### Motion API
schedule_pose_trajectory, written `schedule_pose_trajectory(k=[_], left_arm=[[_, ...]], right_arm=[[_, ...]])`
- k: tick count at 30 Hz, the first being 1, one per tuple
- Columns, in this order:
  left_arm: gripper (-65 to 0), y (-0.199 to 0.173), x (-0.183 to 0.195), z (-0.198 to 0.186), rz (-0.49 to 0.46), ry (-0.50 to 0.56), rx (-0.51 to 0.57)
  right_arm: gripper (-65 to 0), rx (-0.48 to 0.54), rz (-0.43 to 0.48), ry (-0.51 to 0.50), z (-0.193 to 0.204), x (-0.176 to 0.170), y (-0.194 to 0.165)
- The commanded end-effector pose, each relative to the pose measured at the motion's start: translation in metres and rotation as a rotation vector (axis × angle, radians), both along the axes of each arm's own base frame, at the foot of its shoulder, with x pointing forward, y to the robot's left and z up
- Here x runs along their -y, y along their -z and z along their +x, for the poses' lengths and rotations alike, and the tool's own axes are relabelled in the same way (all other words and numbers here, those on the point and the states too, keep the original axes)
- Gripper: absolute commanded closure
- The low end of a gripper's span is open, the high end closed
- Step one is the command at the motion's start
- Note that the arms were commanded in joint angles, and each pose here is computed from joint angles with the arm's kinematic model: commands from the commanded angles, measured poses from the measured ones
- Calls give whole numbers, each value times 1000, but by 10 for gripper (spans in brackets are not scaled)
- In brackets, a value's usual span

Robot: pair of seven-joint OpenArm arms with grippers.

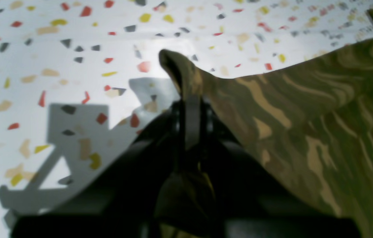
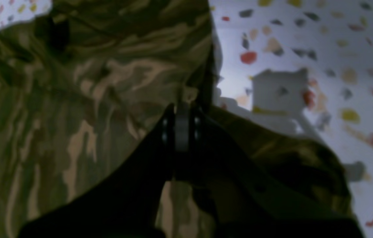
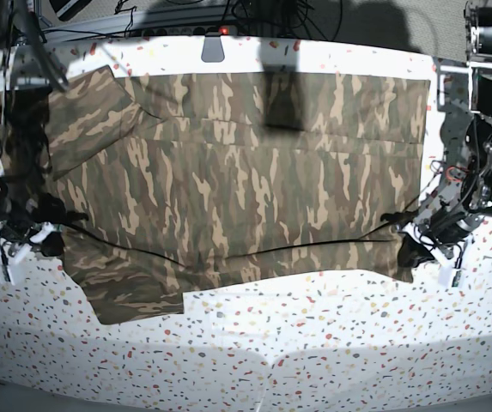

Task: Fold the T-shirt properly
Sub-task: 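Lift the hem with both grippers and fold it toward the collar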

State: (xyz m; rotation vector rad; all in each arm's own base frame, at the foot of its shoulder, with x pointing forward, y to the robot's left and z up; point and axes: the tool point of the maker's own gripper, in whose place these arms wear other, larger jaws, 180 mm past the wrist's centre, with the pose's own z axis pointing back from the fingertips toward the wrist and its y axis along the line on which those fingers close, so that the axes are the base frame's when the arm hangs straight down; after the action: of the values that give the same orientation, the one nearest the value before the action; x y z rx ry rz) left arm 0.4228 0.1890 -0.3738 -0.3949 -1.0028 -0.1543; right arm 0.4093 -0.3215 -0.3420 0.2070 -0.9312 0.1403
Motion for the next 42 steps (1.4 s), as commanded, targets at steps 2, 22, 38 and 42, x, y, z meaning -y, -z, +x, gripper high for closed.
schedule_pose_trajectory(k=[2, 22, 38, 42], left_arm=[[0, -22, -5, 10, -30, -14, 68], [0, -48, -24, -50, -40, -53, 162], [0, -41, -30, -104, 1, -33, 137], [0, -34, -30, -109, 8, -29, 109]], right_arm=[[0, 113, 2, 1, 8, 5, -38], [0, 179, -81, 41, -84, 27, -65], [0, 135, -57, 121, -134, 28, -42], [0, 144, -72, 202, -143, 43, -39]])
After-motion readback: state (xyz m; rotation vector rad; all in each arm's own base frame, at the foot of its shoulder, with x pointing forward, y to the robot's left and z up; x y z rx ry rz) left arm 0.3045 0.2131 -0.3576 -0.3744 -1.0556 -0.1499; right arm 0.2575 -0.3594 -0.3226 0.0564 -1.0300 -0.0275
